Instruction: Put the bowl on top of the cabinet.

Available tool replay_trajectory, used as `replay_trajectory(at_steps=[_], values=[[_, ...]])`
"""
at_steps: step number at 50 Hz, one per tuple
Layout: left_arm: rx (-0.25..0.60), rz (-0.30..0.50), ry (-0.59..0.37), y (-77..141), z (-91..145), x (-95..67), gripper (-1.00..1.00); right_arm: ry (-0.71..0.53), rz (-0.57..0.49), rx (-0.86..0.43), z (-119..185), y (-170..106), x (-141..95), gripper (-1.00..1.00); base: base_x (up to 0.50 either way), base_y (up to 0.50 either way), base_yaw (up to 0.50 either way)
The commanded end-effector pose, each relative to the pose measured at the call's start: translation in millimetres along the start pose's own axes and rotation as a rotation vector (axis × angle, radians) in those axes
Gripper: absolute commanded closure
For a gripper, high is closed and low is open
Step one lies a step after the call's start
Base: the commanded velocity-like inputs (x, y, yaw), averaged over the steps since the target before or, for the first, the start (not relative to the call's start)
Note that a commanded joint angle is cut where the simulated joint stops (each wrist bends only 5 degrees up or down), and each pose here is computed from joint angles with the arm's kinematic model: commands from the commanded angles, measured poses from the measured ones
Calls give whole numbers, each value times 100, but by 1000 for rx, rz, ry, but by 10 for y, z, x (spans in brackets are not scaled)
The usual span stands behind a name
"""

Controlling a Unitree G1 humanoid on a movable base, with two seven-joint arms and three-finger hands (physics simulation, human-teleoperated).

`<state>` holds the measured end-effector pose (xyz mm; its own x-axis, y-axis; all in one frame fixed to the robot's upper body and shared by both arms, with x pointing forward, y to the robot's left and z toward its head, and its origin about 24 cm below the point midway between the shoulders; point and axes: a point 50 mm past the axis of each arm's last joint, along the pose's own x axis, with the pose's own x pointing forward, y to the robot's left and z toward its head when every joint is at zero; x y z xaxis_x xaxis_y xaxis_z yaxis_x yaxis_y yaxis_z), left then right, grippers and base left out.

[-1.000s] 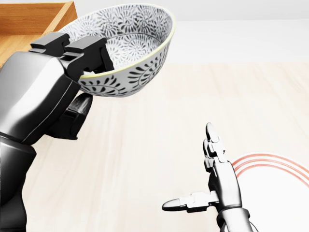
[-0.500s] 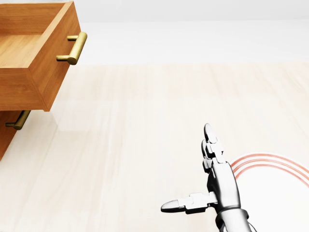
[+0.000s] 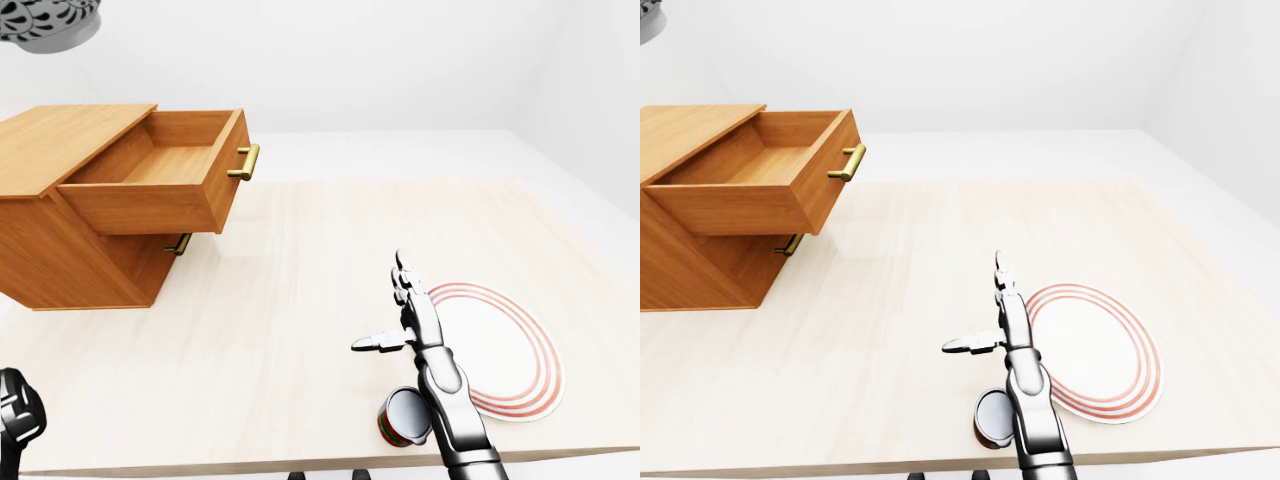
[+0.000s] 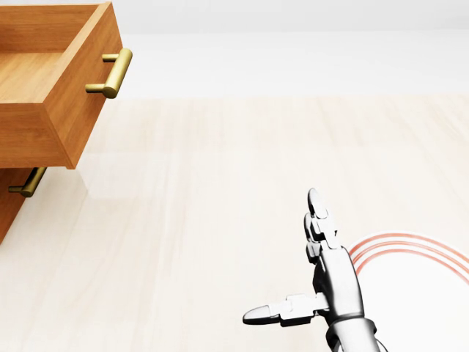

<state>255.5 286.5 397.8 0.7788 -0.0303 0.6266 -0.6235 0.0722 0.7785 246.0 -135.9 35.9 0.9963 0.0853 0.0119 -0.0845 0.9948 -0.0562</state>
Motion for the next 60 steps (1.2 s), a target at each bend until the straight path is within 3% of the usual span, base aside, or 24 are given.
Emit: replay_trajectory(at_steps=[1, 4, 5, 13, 19, 20, 30, 40, 52, 60], values=[[96, 68, 209, -175, -584, 106, 100, 0, 0, 2, 4, -4, -2, -100, 0, 0, 0], [108, 62, 235, -228, -634, 112, 100, 1, 1, 1, 2, -6, -3, -100, 0, 0, 0], [138, 62, 285, -362, -743, 111, 100, 1, 0, 1, 1, -6, -2, -100, 0, 0, 0], [161, 65, 407, -694, -967, 111, 100, 3, 3, 0, -11, 2, 2, -100, 0, 0, 0], [194, 20, 445, -1055, -999, 63, 100, 1, 1, 1, -2, -13, 6, -100, 0, 0, 0], [206, 0, 461, -1200, -1014, 14, 100, 2, -1, 3, -1, -20, 10, -100, 0, 0, 0], [205, -64, 484, -1675, -970, -194, 100, 7, 1, 2, -26, -11, 25, -100, 0, 0, 0], [229, -84, 484, -1812, -971, -300, 100, 7, -4, 5, -13, -30, 27, -100, 0, 0, 0], [274, -102, 598, -1754, -1256, -565, 100, 12, -1, 5, -42, -21, 45, -100, 0, 0, 0], [279, -104, 638, -1717, -1342, -639, 100, 14, 1, 2, -55, -13, 44, -100, 0, 0, 0]])
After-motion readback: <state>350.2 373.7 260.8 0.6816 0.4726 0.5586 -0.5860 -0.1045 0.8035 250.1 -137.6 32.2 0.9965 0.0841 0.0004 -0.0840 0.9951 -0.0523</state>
